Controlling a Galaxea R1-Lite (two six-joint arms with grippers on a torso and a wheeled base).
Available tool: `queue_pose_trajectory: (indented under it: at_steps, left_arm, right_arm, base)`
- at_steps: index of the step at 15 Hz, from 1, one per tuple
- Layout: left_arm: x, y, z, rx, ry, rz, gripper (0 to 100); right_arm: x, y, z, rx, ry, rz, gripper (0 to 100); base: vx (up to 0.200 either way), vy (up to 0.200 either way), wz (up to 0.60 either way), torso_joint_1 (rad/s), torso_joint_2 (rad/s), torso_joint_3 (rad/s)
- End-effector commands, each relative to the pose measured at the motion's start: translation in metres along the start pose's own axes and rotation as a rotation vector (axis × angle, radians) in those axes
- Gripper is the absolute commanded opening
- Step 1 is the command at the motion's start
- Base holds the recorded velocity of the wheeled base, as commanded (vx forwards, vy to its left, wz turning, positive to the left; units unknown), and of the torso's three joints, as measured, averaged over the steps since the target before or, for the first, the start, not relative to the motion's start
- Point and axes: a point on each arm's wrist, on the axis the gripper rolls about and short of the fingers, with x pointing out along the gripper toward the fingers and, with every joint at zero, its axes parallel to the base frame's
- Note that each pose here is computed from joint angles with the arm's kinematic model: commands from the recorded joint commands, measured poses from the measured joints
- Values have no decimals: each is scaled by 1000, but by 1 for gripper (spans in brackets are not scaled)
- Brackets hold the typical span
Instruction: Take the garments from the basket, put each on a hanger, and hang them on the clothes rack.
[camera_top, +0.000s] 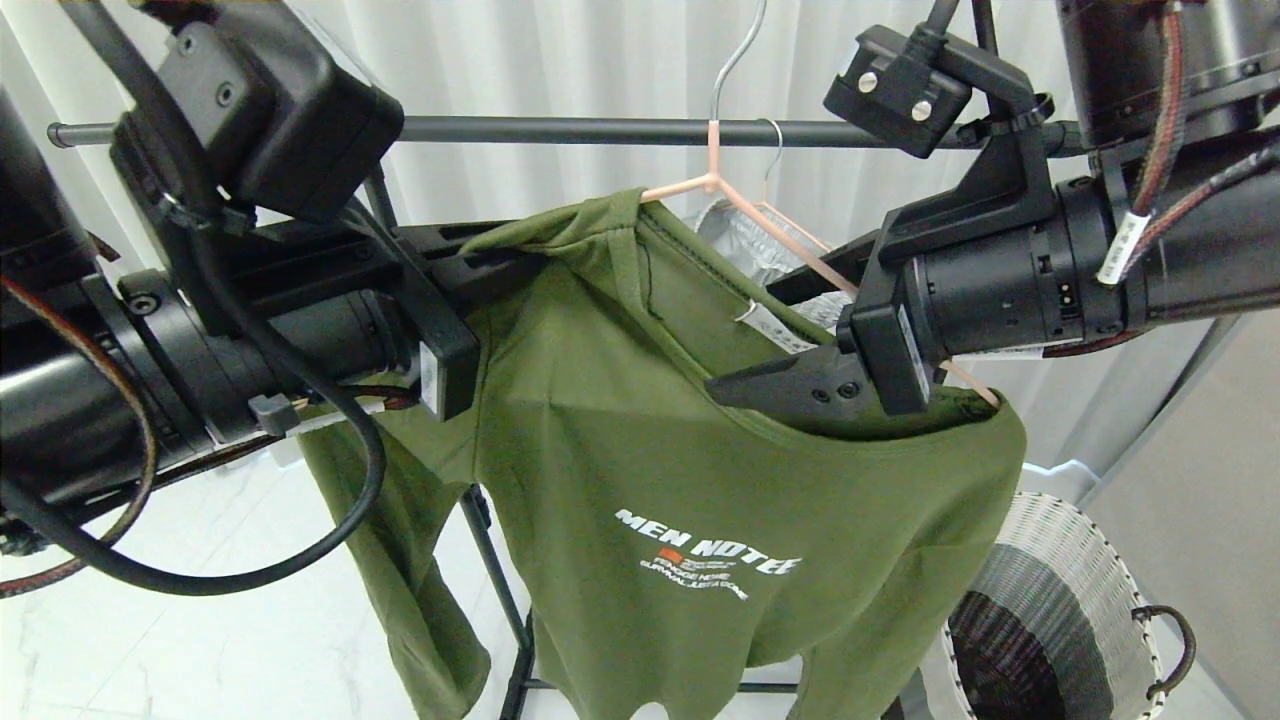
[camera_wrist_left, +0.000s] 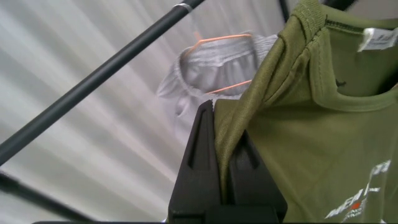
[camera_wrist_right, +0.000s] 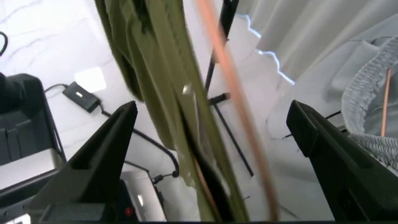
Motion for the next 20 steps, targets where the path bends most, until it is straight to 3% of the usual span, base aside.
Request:
queue_pose_trajectory:
  at_steps: [1, 4, 5, 20]
  left_arm:
    - [0, -1, 0, 1, -1, -5, 0]
    - [0, 0, 1, 1, -6, -4, 0]
    - [0, -1, 1, 1, -5, -6, 0]
    - [2, -1, -3, 2, 11, -4, 0]
  right_arm:
    - [0, 0, 1, -8, 5, 2, 100]
    - [2, 0, 0, -10, 11, 4, 100]
    - [3, -1, 0, -13, 14, 4, 0]
    - [1, 3, 3, -23, -8, 23, 0]
  base:
    - [0, 0, 0, 0, 0, 0]
    - [0, 0, 0, 0, 0, 0]
    - [0, 0, 0, 0, 0, 0]
    - [0, 0, 0, 0, 0, 0]
